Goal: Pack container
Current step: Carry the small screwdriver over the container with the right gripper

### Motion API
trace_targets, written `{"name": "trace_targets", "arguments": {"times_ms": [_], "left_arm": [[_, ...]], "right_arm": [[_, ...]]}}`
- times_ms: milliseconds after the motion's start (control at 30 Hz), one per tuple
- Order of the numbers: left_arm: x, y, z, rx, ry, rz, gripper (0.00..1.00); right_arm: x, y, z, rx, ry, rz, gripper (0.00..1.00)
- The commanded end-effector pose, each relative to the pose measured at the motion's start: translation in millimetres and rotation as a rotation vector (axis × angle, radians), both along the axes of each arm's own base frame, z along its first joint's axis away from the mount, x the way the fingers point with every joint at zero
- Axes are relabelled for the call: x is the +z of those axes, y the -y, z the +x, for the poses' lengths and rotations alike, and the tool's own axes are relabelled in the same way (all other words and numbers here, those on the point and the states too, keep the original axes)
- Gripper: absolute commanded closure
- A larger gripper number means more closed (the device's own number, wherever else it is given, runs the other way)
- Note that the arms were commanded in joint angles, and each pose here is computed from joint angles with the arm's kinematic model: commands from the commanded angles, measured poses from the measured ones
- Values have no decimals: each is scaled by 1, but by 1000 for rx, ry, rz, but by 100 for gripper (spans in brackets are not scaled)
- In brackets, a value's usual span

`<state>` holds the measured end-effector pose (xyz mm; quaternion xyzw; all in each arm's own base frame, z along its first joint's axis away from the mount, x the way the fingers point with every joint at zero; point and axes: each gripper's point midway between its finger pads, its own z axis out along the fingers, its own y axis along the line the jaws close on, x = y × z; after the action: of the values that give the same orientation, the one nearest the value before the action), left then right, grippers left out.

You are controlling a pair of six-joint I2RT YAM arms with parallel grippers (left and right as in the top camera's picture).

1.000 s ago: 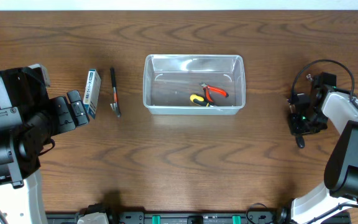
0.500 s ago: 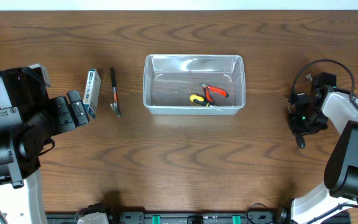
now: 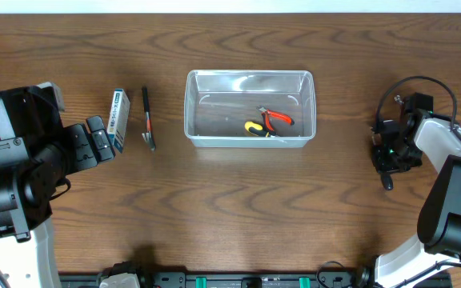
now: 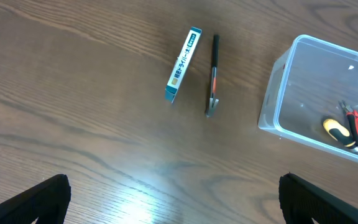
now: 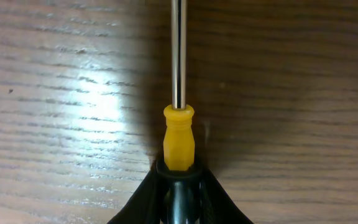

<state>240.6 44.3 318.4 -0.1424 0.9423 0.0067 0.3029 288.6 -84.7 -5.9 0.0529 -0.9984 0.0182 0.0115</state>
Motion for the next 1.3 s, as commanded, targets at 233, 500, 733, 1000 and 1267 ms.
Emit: {"name": "trace_targets", "arguments": {"times_ms": [233,500,733,1000,1267], "left_arm": [[5,-1,0,-10,11,11,2],[5,-1,0,-10,11,10,2],[5,-1,0,-10,11,10,2],[5,-1,0,-10,11,10,2],[5,-1,0,-10,11,10,2]], "right_arm": [[87,-39,61,-25,74,39,99],[213,-117,125,230,354,32,99],[213,-226,114,888,379,48,99],[176,-311,131,1284,449,71,99],[81,-339,118,1322,252,276,99]]}}
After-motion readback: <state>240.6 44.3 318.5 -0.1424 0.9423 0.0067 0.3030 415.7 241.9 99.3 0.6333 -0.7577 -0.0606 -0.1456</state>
